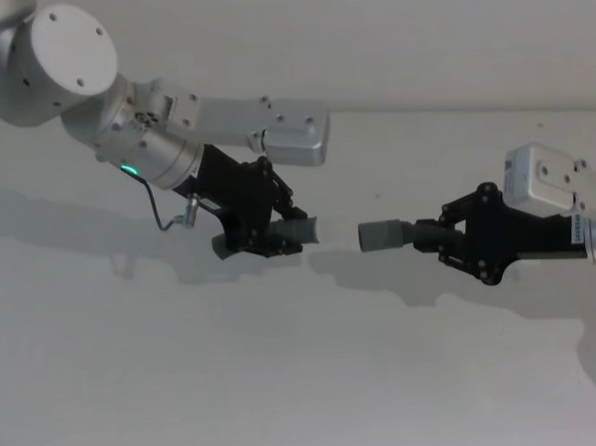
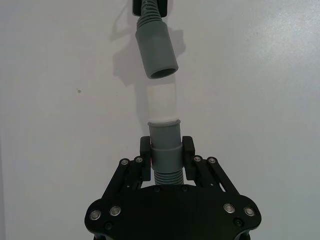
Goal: Use both hands to pick up one end of the pipe from the table, align the ends, and insert them.
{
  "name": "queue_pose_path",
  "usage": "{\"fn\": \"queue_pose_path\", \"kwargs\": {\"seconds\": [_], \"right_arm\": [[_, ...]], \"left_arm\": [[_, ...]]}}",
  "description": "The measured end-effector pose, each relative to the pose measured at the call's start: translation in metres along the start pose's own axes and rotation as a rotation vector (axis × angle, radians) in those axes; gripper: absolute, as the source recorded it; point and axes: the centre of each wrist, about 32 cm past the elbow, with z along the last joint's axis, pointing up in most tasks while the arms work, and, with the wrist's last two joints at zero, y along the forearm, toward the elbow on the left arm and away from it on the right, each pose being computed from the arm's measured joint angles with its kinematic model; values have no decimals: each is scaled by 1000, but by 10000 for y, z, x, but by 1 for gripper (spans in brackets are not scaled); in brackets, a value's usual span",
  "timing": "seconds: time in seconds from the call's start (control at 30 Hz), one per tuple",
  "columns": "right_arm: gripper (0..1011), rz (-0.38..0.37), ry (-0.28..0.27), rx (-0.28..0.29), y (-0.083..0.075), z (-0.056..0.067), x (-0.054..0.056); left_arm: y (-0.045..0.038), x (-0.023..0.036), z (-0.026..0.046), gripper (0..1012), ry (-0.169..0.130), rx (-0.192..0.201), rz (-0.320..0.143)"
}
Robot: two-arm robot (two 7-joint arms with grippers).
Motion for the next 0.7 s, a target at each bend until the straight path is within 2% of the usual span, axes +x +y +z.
{"fn": "queue_pose_path", "kwargs": {"seconds": [0.7], "right_arm": [[177,-4,5,1,-3,38,-4]], "left_arm": [[-31,22,9,354,6,14,-3]]}}
